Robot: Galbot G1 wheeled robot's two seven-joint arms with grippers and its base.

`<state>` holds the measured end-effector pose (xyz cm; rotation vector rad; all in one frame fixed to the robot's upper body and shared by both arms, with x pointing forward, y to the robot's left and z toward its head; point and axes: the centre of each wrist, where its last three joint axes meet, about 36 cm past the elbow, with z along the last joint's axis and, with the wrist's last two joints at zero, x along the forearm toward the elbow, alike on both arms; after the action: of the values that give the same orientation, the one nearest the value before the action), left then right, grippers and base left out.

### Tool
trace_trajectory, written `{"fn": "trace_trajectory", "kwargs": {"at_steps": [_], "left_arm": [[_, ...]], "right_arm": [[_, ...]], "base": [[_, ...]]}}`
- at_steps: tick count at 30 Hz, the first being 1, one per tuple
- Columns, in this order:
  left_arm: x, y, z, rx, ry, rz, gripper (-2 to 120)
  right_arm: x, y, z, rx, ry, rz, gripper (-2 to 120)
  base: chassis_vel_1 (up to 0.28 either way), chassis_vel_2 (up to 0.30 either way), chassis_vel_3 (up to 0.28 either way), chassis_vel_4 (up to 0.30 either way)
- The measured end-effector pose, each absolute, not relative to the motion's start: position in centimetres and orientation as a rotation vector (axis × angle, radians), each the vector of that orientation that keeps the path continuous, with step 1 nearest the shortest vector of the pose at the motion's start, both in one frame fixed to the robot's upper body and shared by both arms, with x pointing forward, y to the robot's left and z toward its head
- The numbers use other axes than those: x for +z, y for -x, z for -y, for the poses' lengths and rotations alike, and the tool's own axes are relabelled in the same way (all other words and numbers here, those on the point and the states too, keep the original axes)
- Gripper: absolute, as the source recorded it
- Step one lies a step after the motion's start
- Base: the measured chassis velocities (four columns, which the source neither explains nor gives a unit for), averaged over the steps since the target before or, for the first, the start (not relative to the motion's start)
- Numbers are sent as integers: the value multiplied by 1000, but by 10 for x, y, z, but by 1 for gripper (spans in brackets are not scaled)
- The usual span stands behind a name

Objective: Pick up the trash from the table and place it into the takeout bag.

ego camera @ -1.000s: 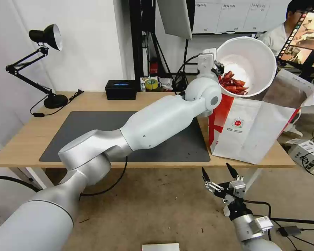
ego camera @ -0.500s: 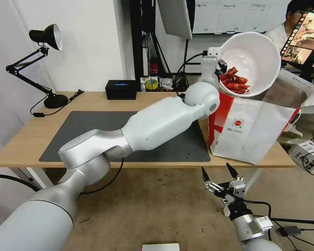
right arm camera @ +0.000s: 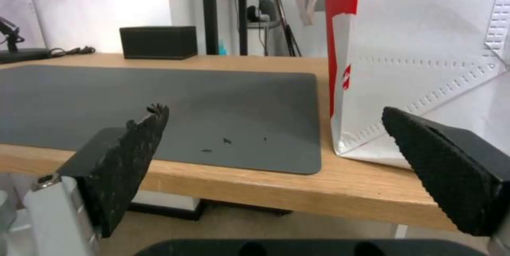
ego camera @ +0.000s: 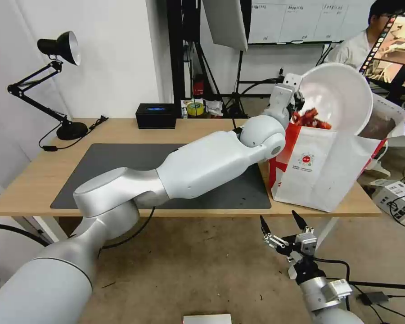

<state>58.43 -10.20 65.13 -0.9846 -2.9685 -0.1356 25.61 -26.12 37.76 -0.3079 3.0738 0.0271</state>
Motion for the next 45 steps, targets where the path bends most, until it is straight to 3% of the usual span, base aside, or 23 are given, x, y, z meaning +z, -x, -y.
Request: {"fn": "trace_trajectory", "kwargs": {"at_steps": [14, 32, 45], "left_arm": [[692, -594, 53, -506, 955, 2678, 0], [707, -583, 50, -480, 999, 2607, 0], [708, -580, 50, -417, 1000, 2590, 42]], "right_arm": [[378, -256, 261, 27, 308, -3074, 100], [378, -256, 261, 27, 308, -3074, 100], [378, -256, 261, 27, 308, -3074, 100]], "base": [[0, 0, 0, 0], [0, 0, 0, 0], [0, 0, 0, 0]]}}
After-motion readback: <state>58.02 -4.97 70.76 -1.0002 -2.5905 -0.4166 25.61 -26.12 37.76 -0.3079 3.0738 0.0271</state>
